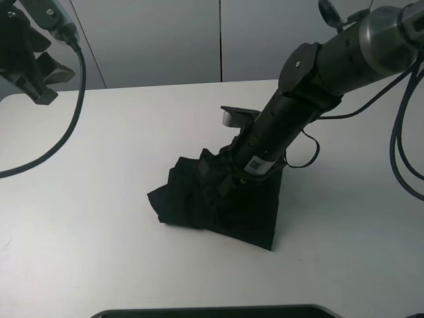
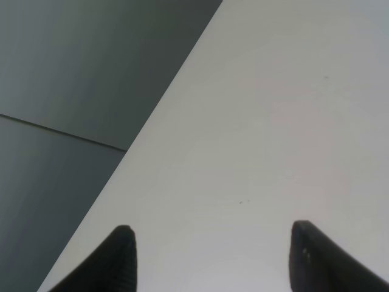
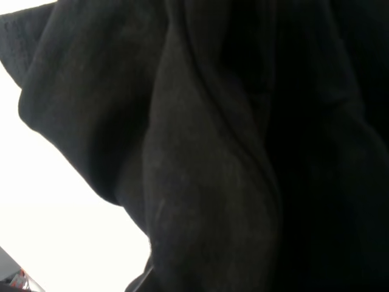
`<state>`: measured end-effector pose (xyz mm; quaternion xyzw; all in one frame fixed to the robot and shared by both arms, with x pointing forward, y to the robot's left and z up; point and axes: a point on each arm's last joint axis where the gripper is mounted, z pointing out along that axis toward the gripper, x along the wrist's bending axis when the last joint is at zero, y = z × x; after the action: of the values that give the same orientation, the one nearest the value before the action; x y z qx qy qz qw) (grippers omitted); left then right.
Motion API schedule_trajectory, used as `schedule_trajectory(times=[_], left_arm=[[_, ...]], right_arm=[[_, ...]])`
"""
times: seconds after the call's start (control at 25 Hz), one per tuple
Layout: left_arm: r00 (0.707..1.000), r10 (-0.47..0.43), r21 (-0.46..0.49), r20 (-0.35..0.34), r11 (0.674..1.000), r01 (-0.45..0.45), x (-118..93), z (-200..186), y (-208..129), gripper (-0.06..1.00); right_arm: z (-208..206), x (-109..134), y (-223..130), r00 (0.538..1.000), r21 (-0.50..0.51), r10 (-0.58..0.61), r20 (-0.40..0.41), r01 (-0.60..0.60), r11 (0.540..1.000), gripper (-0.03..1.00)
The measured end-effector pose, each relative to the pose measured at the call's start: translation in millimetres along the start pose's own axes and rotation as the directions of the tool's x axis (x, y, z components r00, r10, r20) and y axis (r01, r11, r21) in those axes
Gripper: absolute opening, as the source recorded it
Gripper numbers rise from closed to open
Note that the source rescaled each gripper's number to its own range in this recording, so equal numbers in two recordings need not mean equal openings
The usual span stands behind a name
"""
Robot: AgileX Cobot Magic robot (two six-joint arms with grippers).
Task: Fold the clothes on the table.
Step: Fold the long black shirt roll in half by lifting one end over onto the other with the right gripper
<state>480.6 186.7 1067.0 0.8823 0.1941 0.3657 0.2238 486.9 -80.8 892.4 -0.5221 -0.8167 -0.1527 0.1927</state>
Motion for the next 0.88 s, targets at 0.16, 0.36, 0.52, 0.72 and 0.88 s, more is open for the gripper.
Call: schedule_trajectory(times=[0.16, 0.36, 0.52, 0.72, 0.88], left_arm=[[1.000, 0.000, 0.000, 0.000, 1.000, 0.000, 0, 0, 0, 0.71], [1.000, -0.004, 0.000, 0.000, 1.000, 0.004, 0, 0, 0, 0.71], [1.000, -0.006, 0.000, 0.000, 1.000, 0.006, 0, 0, 0, 0.71], [1.000, -0.008, 0.000, 0.000, 1.000, 0.008, 0, 0, 0, 0.71], [1.000, -0.008, 0.000, 0.000, 1.000, 0.008, 0, 0, 0, 0.71]], right_arm=[[2, 3, -2, 0.998, -0.011, 0.012, -0.058, -0.013, 1.000, 0.25], [1, 17, 5, 0.979, -0.087, 0.027, -0.200, -0.045, 0.995, 0.68], [8, 34, 2, 0.971, -0.096, -0.033, -0.236, 0.010, 0.995, 0.75], [25, 65, -10, 0.970, -0.099, -0.109, -0.218, 0.089, 0.991, 0.75], [50, 84, -17, 0.981, -0.156, -0.127, -0.145, 0.104, 0.982, 0.75]])
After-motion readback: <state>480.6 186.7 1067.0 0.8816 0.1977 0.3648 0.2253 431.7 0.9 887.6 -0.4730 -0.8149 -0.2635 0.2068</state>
